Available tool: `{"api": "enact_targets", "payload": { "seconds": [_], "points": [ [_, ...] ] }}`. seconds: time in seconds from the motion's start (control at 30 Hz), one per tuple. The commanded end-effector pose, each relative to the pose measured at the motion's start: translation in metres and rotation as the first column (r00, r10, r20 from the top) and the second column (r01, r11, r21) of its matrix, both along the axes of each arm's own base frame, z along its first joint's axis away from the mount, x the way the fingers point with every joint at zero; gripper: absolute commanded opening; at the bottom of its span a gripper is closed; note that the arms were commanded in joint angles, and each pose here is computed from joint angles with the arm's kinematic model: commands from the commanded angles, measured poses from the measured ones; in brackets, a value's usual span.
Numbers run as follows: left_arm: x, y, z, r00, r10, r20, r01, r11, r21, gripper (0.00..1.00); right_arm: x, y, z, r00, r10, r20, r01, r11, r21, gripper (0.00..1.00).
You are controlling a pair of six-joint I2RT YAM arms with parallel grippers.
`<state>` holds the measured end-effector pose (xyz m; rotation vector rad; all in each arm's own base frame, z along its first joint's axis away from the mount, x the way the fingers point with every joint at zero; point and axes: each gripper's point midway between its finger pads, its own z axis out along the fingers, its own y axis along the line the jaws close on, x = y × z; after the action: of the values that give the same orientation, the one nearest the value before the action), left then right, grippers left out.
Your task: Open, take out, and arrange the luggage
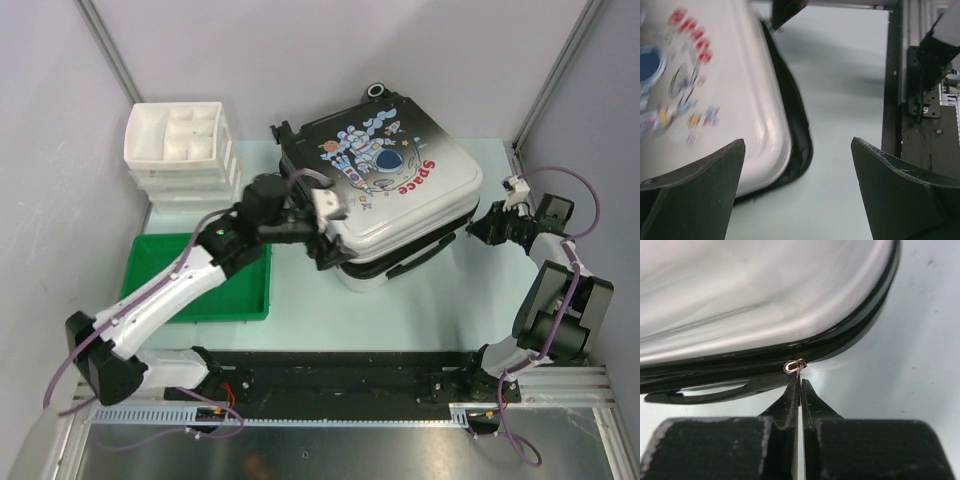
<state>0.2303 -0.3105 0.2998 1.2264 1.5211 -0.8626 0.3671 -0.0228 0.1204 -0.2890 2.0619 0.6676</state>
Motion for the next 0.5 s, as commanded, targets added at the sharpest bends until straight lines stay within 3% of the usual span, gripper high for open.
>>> {"api": "enact_targets", "payload": {
  "seconds": [0.0, 0.03, 0.17, 0.2, 0.23, 0.3, 0.47],
  "points": [
    [-0.007, -0.058, 0.005, 0.971, -0.09, 0.22, 0.066, 0.991, 0.113, 0.92, 0.033, -0.036, 0.029, 0.979, -0.139, 0.148, 0.158, 0.98, -0.12, 0.0],
    [-0.02, -0.078, 0.019, 0.963, -0.116, 0.243, 0.095, 0.991, 0.099, 0.91, 0.033, -0.03, 0.026, 0.982, -0.136, 0.135, 0.15, 0.983, -0.107, 0.0],
    [-0.041, -0.144, 0.001, 0.96, -0.192, 0.205, 0.167, 0.977, 0.131, 0.88, 0.035, -0.013, 0.023, 0.988, -0.125, 0.095, 0.131, 0.99, -0.06, 0.0],
    [-0.042, -0.163, -0.024, 0.96, -0.215, 0.178, 0.185, 0.968, 0.17, 0.88, 0.039, -0.013, 0.025, 0.986, -0.125, 0.114, 0.132, 0.989, -0.059, 0.0],
    [-0.051, -0.178, -0.015, 0.953, -0.234, 0.192, 0.208, 0.967, 0.148, 0.87, 0.04, -0.011, 0.026, 0.986, -0.124, 0.116, 0.131, 0.99, -0.055, 0.0],
    [-0.047, -0.201, -0.044, 0.956, -0.243, 0.165, 0.211, 0.959, 0.189, 0.86, 0.042, -0.011, 0.029, 0.984, -0.125, 0.124, 0.132, 0.99, -0.047, 0.0],
    [-0.028, -0.231, -0.065, 0.951, -0.229, 0.206, 0.186, 0.96, 0.21, 0.83, 0.042, -0.012, 0.033, 0.983, -0.118, 0.144, 0.126, 0.991, -0.05, 0.0]
  ]
}}
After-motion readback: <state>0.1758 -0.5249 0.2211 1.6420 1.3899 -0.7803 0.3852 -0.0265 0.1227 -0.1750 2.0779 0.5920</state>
